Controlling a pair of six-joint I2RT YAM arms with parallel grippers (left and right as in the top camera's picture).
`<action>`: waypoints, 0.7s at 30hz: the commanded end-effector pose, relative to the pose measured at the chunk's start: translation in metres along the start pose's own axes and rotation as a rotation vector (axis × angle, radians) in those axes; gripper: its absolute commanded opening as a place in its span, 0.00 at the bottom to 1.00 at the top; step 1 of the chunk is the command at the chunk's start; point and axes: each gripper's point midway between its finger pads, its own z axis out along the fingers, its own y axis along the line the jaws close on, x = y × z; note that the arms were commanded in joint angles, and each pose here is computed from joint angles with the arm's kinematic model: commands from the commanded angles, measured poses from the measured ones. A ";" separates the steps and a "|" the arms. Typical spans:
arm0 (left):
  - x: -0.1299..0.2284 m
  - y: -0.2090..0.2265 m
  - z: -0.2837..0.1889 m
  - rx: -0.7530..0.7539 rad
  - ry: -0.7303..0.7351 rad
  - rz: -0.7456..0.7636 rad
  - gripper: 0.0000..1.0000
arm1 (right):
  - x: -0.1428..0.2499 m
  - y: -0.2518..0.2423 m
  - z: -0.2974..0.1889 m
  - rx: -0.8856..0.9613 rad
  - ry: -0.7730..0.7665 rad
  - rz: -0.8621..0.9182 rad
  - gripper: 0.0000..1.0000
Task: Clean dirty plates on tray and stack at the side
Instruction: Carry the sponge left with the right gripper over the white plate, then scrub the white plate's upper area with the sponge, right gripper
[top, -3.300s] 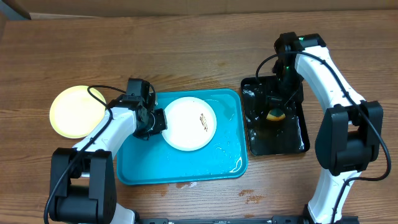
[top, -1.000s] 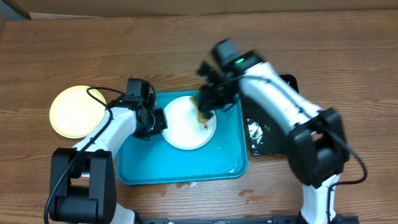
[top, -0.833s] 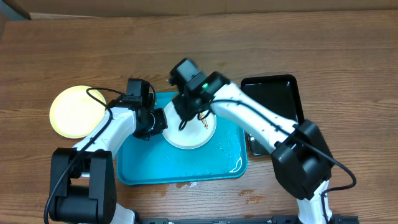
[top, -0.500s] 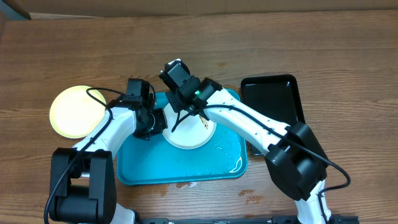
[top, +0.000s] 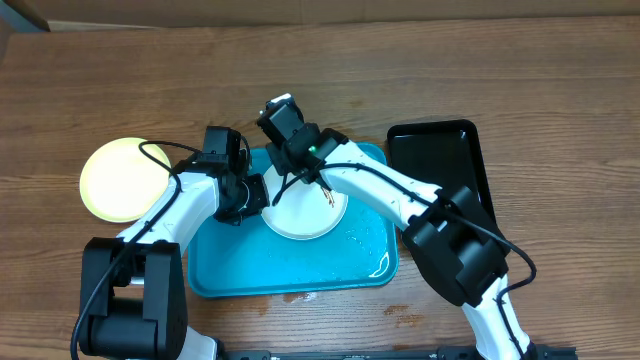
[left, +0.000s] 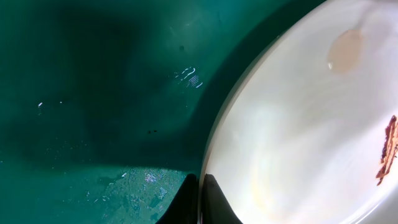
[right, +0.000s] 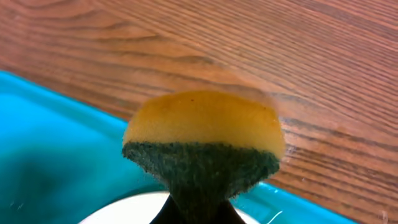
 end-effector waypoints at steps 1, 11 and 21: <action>0.001 -0.002 0.002 0.001 0.012 -0.002 0.04 | 0.002 -0.018 0.015 0.041 0.007 0.045 0.04; 0.002 -0.002 0.002 0.000 0.014 -0.002 0.04 | 0.001 -0.037 0.023 0.064 0.007 0.086 0.04; 0.001 -0.002 0.002 0.000 0.013 -0.002 0.04 | 0.027 -0.048 0.030 0.117 0.059 0.105 0.04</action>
